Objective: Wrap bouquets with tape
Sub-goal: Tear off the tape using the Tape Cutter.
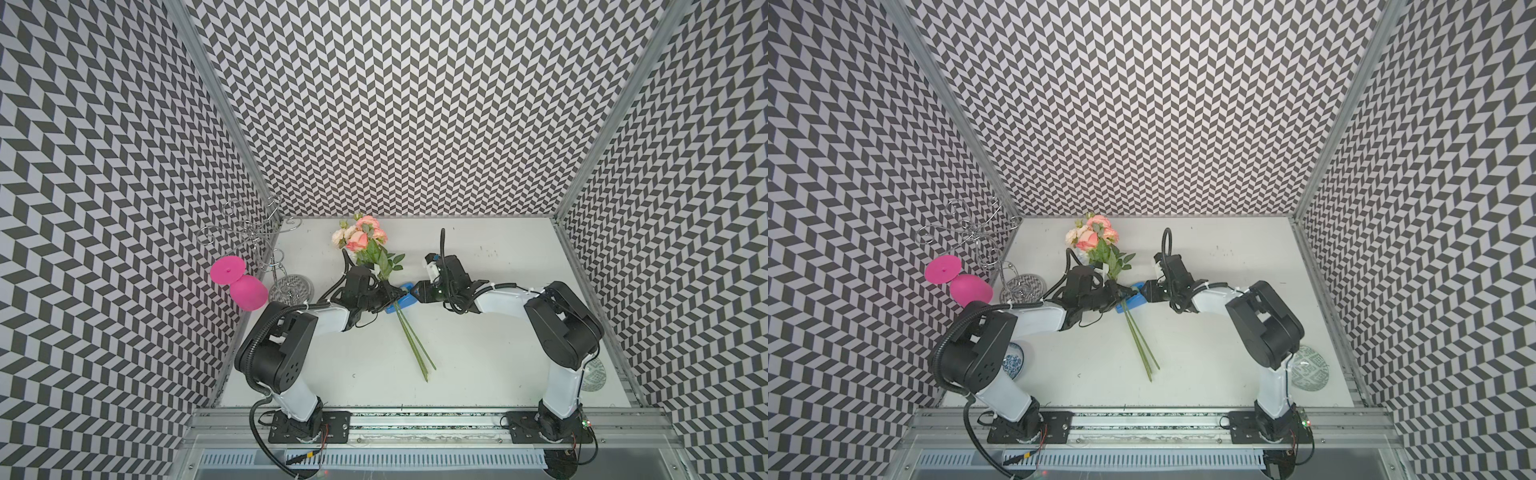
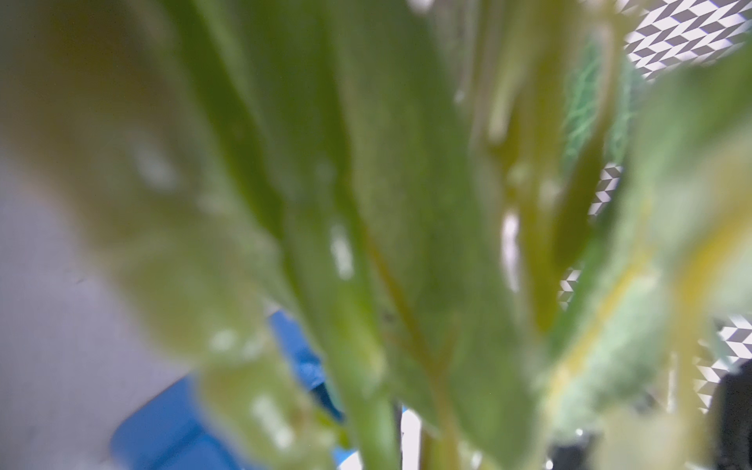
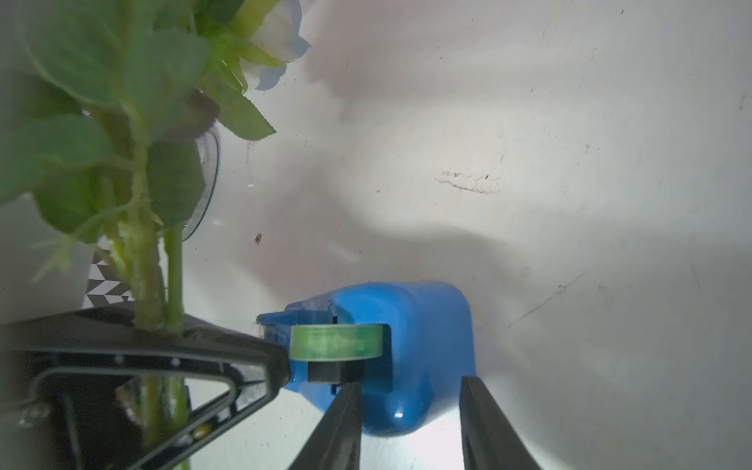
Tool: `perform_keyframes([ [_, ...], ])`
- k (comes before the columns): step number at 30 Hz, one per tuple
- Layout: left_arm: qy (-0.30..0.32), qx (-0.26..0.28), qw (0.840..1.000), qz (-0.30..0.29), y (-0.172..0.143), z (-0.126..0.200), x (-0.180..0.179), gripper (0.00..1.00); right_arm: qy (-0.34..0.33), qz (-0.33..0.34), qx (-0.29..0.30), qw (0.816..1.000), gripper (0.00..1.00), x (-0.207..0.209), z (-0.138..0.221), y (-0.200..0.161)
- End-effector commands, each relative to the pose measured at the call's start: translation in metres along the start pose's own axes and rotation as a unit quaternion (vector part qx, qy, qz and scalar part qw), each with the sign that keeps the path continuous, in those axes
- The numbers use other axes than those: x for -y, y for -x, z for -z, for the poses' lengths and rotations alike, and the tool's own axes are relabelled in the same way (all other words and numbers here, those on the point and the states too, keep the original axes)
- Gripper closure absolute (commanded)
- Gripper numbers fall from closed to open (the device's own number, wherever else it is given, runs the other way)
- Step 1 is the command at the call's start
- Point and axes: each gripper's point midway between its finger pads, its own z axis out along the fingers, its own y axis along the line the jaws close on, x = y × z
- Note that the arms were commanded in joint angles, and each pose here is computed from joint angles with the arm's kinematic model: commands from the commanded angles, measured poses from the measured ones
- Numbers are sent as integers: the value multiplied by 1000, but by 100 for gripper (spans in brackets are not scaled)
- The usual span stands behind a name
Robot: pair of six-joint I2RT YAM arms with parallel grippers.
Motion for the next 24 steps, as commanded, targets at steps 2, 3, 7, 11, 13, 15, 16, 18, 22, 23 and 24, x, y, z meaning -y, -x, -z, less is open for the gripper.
perform_keyframes([
  [2,16,17,1000,-19,11,11,-1,97,-54,-2,-13,998,62,24,-11,-5],
  [3,23,20,999,-21,13,13,-3,96,-60,-3,-17,998,63,27,-11,-8],
  [7,51,25,998,-27,17,18,-12,94,-69,1,-21,997,64,30,-11,-11],
  [11,58,26,998,-28,14,20,-16,94,-72,3,-28,997,64,32,-14,-13],
  [13,75,33,996,-37,18,24,-19,94,-72,3,-33,997,65,33,-15,-16],
  [15,82,34,995,-42,20,27,-20,95,-71,4,-33,997,65,34,-15,-16],
  [16,84,33,995,-43,19,28,-20,97,-71,4,-33,997,65,33,-15,-16],
  [18,86,35,995,-46,18,30,-20,99,-70,3,-33,997,65,33,-15,-16],
  [22,88,36,995,-44,18,33,-24,100,-67,5,-36,997,65,32,-16,-17],
  [23,86,31,995,-42,16,32,-26,100,-66,5,-37,997,66,32,-17,-17],
  [24,88,30,995,-41,15,32,-27,100,-66,5,-36,997,66,32,-16,-17],
])
